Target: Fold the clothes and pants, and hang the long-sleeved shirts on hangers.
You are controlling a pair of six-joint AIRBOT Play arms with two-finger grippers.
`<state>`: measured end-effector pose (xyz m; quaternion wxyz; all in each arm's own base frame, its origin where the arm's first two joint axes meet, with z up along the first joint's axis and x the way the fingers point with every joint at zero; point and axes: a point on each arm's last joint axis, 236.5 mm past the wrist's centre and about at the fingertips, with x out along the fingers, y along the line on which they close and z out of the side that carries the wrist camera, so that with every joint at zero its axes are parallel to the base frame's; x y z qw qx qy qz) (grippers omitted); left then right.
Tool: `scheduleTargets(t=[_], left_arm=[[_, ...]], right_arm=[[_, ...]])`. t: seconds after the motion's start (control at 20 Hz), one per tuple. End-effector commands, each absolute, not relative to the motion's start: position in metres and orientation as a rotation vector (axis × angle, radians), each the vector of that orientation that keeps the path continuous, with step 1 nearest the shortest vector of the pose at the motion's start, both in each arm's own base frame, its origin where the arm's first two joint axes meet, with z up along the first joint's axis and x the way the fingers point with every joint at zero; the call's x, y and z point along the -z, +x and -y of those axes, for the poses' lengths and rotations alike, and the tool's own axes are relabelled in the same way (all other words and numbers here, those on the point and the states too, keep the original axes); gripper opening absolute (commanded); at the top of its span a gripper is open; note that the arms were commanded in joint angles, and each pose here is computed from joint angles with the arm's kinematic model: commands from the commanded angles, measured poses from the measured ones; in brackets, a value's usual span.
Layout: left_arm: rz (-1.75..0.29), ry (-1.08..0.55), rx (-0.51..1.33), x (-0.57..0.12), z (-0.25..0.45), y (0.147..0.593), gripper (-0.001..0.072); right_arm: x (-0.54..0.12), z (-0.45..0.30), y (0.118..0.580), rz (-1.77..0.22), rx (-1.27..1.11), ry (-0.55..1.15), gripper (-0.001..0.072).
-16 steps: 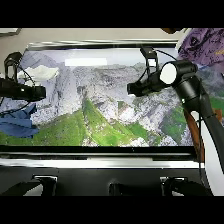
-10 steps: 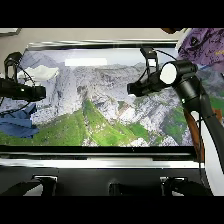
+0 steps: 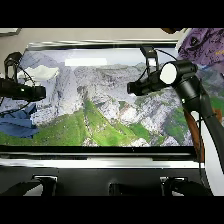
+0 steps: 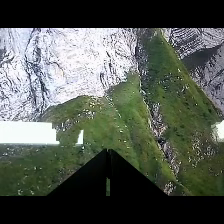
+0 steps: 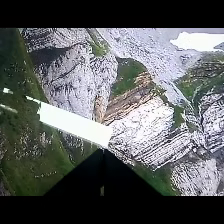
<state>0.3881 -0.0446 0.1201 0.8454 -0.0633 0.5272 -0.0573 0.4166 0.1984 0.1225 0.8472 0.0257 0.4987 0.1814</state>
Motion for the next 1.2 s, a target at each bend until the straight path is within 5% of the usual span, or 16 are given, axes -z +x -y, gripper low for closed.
scheduleTargets(t=[0.0,0.15,0.25,0.3,0.35,0.7,1.15], left_arm=[[-1.112,-0.134,0.121,-0.120,0.044,0.388,0.0020],[-1.131,-0.137,0.123,-0.118,0.045,0.384,0.0022],[-1.186,-0.236,-0.049,-0.110,0.024,0.375,0.0127],[-1.238,-0.199,-0.163,-0.101,-0.005,0.364,0.0476],[-1.279,-0.183,-0.272,-0.091,-0.033,0.354,0.0720],[-1.231,-0.409,-0.646,-0.018,-0.189,0.315,0.0720],[-1.289,-0.464,-0.695,0.085,-0.239,0.332,0.0690]], right_arm=[[-0.123,-0.199,0.418,-1.046,-0.384,0.055,0.0033],[-0.123,-0.199,0.418,-1.045,-0.384,0.056,0.0033],[-0.123,-0.201,0.417,-1.048,-0.388,0.061,0.0033],[-0.123,-0.200,0.416,-1.052,-0.388,0.060,0.0033],[-0.123,-0.200,0.416,-1.052,-0.387,0.059,0.0034],[-0.120,-0.198,0.412,-1.073,-0.385,0.052,0.0035],[-0.114,-0.195,0.401,-1.127,-0.382,0.038,0.0038]])
